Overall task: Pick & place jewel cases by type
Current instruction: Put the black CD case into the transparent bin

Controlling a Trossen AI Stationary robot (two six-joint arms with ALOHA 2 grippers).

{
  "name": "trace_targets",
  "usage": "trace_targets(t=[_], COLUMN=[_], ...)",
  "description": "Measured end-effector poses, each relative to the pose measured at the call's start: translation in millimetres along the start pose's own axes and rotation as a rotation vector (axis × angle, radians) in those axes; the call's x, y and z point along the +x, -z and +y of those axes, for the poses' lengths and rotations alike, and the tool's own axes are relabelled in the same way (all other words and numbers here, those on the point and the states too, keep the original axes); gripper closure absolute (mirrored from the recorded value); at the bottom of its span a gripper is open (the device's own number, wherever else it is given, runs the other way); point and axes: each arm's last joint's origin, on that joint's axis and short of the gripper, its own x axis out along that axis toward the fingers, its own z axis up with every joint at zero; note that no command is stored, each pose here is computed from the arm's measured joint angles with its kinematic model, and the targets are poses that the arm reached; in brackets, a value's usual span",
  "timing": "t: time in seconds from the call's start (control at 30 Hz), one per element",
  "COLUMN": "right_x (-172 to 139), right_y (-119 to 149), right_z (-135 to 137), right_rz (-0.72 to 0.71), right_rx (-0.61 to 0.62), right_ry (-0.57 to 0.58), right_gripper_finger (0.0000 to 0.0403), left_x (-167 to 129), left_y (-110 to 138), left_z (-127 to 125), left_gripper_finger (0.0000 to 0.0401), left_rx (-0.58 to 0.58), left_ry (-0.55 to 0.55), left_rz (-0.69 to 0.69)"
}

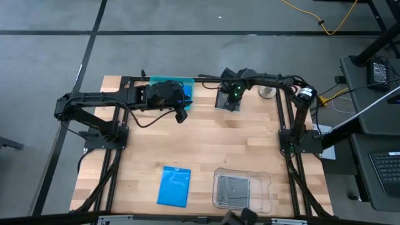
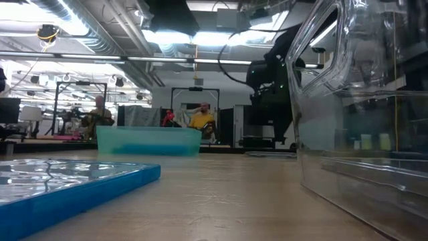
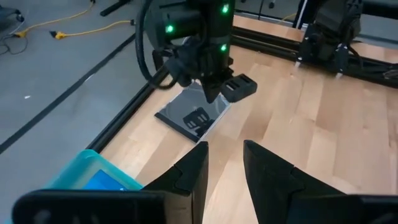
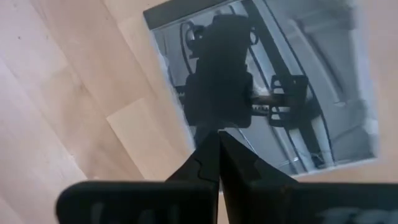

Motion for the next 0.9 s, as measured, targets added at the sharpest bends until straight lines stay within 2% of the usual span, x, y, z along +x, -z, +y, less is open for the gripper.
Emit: trace_targets(t=[0.2, 0.57, 0.7, 0.9], right_x=[14, 13, 7, -3], right_y=[-1, 2, 2, -5], right_z=[2, 7, 20, 36], right_rz=[0.035, 0.081, 0.119, 0.098], right_rx=[0.022, 0.047, 0.031, 0.03], right_ry=[-0.038, -0.039, -0.112, -0.309], right_gripper_finger=[0.0398, 0.0397, 0.0398, 0.0396], left_x=[1, 1, 1, 1], left_y=[0, -1, -1, -1], left_z=[3, 3, 3, 2], left_gripper_finger=[0.0306, 0.031, 0.0308, 0.0312], left_rx=[-0.007, -0.007, -0.007, -0.007], left_ry=[0.03, 0.032, 0.033, 0.034], left_rz=[0.008, 0.008, 0.008, 0.008])
